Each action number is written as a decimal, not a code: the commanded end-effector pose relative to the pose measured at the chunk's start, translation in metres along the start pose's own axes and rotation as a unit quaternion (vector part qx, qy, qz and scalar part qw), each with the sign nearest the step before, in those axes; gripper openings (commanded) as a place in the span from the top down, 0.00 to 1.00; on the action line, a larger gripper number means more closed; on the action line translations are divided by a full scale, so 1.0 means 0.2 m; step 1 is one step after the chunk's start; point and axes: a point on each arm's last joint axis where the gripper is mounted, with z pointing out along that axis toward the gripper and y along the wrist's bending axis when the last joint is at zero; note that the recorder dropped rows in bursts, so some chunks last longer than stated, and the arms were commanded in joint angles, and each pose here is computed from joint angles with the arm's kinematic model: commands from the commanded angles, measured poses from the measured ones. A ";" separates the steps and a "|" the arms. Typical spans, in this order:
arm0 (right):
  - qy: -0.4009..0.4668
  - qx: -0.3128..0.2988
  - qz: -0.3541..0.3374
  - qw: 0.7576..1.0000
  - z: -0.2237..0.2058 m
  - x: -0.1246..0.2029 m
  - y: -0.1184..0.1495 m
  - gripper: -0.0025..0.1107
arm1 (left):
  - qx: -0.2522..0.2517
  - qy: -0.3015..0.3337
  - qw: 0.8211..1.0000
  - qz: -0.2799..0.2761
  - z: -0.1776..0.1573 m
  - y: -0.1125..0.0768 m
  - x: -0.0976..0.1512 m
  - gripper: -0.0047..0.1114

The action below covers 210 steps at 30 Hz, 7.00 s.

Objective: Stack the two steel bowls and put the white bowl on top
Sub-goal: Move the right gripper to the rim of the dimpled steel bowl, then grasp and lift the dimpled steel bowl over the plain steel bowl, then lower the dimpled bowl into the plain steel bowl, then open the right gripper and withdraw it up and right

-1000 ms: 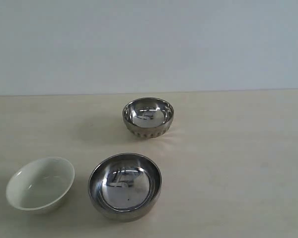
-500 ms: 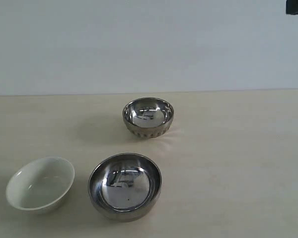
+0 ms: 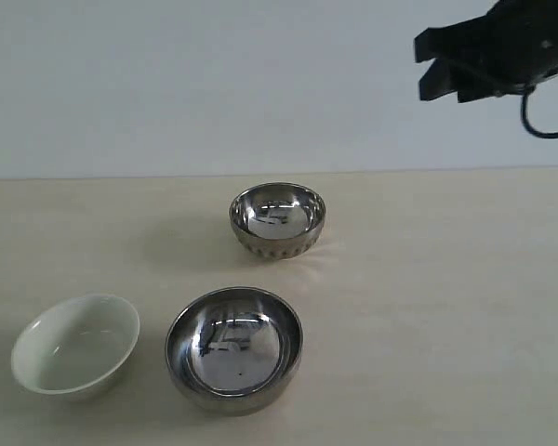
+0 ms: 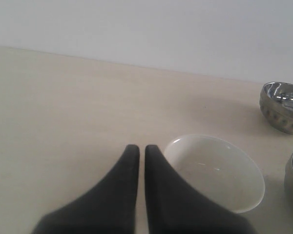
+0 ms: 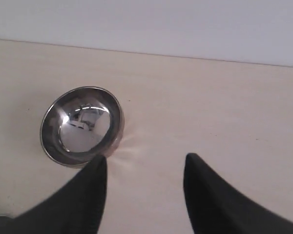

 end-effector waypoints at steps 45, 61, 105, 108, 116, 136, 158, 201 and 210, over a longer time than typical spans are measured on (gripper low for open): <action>0.095 0.000 0.087 0.992 1.23 0.45 0.05 0.70 | 0.005 -0.004 1.000 -0.004 0.00 0.00 0.00 0.93; 0.075 -0.016 0.100 0.992 0.99 0.24 0.04 0.98 | 0.005 -0.004 1.000 -0.004 0.00 0.00 0.00 0.93; 0.116 -0.115 -0.056 0.985 0.08 0.42 0.63 0.98 | 0.005 -0.004 1.000 -0.004 0.00 0.00 0.00 0.93; 0.125 -0.119 -0.061 0.983 0.09 0.43 0.66 0.98 | 0.005 -0.004 1.000 -0.004 0.00 0.00 0.00 0.93; 0.176 -0.102 -0.048 0.978 0.28 0.53 0.64 0.98 | 0.005 -0.004 1.000 -0.004 0.00 0.00 0.00 0.93; 0.187 -0.086 -0.040 0.978 0.53 0.65 0.65 0.98 | 0.005 -0.004 1.000 -0.004 0.00 0.00 0.00 0.93; 0.205 -0.084 -0.055 0.974 0.57 0.69 0.64 0.98 | 0.005 -0.004 1.000 -0.004 0.00 0.00 0.00 0.93; 0.147 -0.101 -0.087 0.980 0.32 0.53 0.66 0.60 | 0.005 -0.004 1.000 -0.004 0.00 0.00 0.00 0.93; 0.071 -0.097 -0.064 0.991 0.19 0.48 0.65 0.62 | 0.005 -0.004 1.000 -0.004 0.00 0.00 0.00 0.93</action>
